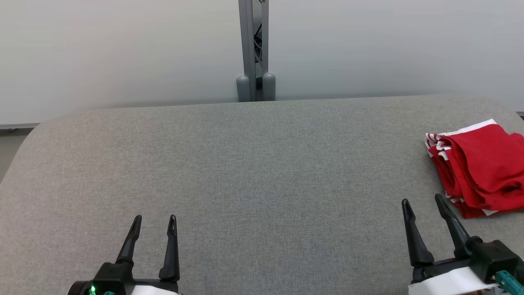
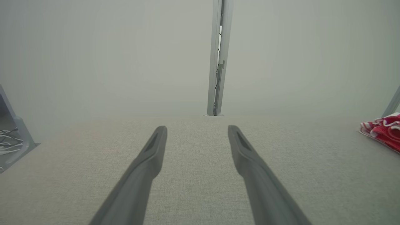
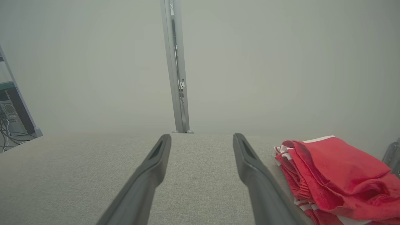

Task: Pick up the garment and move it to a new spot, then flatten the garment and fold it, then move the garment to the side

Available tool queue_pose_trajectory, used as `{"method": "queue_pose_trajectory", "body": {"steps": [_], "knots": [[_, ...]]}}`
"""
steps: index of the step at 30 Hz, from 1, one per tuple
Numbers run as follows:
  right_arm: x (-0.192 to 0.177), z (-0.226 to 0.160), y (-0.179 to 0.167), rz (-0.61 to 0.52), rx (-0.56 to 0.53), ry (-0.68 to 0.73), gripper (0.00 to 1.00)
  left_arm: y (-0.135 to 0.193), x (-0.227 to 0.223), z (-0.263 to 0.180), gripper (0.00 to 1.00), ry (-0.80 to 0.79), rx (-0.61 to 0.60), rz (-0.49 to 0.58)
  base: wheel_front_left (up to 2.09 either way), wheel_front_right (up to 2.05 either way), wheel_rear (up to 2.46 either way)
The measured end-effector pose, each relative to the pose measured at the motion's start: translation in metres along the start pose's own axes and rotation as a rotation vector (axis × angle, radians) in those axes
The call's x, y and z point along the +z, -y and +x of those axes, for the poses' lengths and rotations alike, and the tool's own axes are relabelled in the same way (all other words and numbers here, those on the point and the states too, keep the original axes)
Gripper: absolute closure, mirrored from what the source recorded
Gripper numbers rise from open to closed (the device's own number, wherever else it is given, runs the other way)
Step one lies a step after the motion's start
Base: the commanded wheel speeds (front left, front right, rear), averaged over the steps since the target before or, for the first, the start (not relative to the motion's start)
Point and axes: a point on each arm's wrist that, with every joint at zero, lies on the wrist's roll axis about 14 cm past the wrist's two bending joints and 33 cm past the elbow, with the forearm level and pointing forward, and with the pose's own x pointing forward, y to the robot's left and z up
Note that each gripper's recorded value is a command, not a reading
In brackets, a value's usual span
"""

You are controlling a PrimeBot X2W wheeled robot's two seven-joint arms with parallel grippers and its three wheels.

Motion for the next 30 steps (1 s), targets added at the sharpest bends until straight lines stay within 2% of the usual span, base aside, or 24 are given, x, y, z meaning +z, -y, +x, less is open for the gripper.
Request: {"method": "queue_pose_trajectory", "body": {"steps": [17,18,22,30], "knots": [[-0.002,-0.009,0.006,0.018,-0.025,-0.008,0.00,0.002,0.000,-0.007,0.00,-0.001,-0.006,-0.008,0.00,0.00,0.00],[-0.006,-0.011,0.006,0.020,-0.026,-0.019,1.00,0.002,-0.004,-0.008,1.00,-0.013,-0.004,-0.009,0.00,0.00,0.00],[-0.022,-0.019,0.004,0.045,-0.036,-0.073,1.00,0.001,-0.021,-0.016,1.00,-0.071,0.003,-0.021,0.00,0.00,0.00],[-0.028,-0.020,0.017,0.194,-0.100,-0.097,1.00,-0.003,-0.028,-0.015,1.00,-0.112,0.031,-0.174,0.00,0.00,0.00]]}}
